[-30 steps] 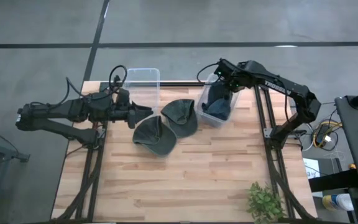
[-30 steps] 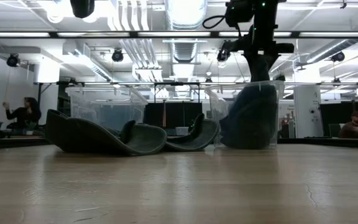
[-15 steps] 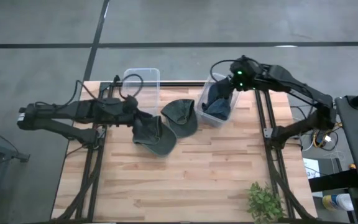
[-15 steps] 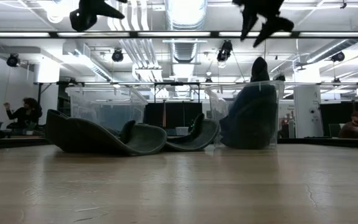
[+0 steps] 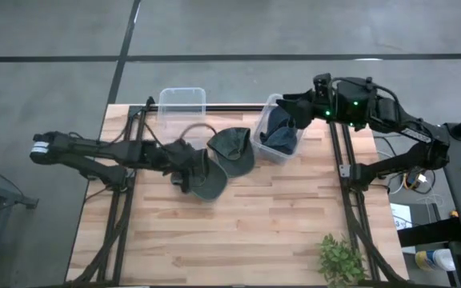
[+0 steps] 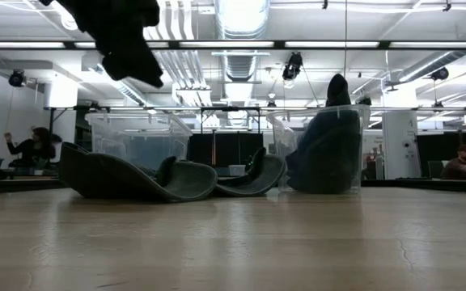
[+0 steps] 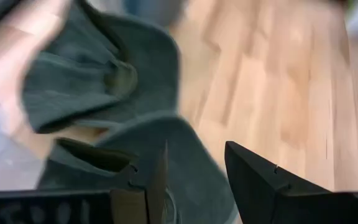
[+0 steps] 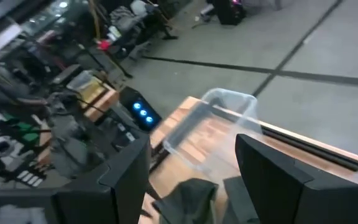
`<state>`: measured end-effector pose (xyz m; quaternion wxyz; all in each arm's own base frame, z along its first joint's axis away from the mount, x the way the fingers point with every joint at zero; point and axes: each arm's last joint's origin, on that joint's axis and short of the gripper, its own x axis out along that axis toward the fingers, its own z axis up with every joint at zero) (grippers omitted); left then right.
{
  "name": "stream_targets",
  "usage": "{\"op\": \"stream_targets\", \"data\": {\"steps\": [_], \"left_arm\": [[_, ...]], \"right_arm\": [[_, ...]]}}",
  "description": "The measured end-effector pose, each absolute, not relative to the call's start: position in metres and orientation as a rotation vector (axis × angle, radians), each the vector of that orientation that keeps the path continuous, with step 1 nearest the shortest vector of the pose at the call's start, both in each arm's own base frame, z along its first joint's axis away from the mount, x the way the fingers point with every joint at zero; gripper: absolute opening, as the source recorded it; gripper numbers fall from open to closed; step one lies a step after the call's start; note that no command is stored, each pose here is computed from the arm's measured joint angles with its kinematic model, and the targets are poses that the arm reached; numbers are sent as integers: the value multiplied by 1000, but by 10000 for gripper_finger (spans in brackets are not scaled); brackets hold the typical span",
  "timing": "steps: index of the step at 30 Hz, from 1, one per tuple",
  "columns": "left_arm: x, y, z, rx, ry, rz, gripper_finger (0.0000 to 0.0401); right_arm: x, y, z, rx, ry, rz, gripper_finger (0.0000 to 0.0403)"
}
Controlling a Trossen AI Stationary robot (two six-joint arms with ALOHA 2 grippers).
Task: Pick & Place hat
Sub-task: Put the bottom gray cap into the left transparent bin
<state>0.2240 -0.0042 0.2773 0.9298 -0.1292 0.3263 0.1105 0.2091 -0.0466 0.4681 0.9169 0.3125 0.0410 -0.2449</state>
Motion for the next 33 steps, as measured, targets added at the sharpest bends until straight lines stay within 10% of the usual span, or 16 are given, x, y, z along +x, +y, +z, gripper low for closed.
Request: {"op": "stream_targets", "data": {"steps": [33], "left_arm": [[259,-58,191,419,1122,-133,153]], "right_arm": [[213,-41,465,647,125,-464,228]]}}
